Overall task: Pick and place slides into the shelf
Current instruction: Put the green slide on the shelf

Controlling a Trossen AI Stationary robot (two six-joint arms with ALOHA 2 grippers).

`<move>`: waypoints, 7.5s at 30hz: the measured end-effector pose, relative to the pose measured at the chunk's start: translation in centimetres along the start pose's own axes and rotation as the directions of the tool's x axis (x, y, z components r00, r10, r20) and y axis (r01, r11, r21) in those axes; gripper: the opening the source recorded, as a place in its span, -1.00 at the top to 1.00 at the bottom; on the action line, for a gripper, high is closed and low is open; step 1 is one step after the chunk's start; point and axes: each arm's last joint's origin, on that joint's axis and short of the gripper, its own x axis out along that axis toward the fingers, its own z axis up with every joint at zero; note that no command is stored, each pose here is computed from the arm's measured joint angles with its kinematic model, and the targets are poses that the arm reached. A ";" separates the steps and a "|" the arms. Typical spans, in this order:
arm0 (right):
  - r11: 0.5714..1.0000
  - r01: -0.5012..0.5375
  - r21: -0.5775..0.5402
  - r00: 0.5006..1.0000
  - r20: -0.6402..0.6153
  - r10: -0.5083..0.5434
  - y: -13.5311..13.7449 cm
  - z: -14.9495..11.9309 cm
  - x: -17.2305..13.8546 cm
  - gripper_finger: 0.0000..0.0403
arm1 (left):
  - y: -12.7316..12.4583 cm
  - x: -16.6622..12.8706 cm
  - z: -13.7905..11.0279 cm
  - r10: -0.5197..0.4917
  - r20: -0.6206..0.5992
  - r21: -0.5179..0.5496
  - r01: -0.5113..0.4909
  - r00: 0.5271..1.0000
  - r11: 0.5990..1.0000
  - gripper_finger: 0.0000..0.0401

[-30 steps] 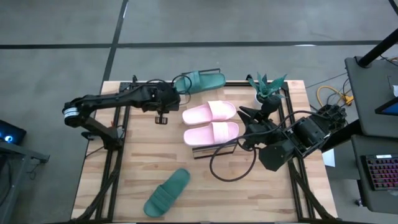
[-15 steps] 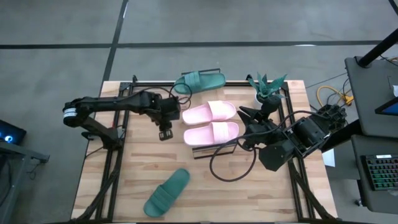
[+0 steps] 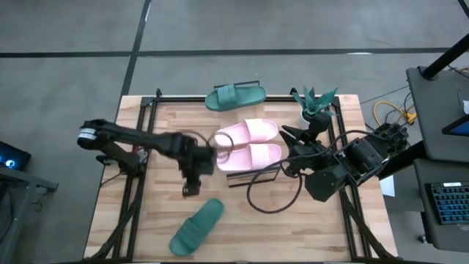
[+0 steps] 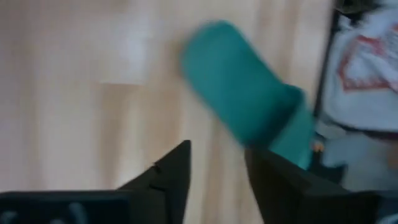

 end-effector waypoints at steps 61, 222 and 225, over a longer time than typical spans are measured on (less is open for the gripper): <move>1.000 0.000 -0.001 1.000 0.001 0.000 -0.2 -0.1 -0.1 0.68 | -8.4 10.2 -1.9 -0.210 -0.373 0.223 0.307 0.904 0.925 0.99; 0.874 -0.083 -0.478 0.996 -0.078 0.051 7.8 2.7 8.0 0.76 | -11.7 -11.1 -5.0 0.494 0.856 0.203 -0.978 0.152 -0.050 0.20; 0.874 -0.084 -0.479 0.996 -0.079 0.052 7.9 2.7 7.9 0.76 | -12.1 -10.5 -4.3 0.491 0.859 0.211 -0.974 0.145 -0.081 0.20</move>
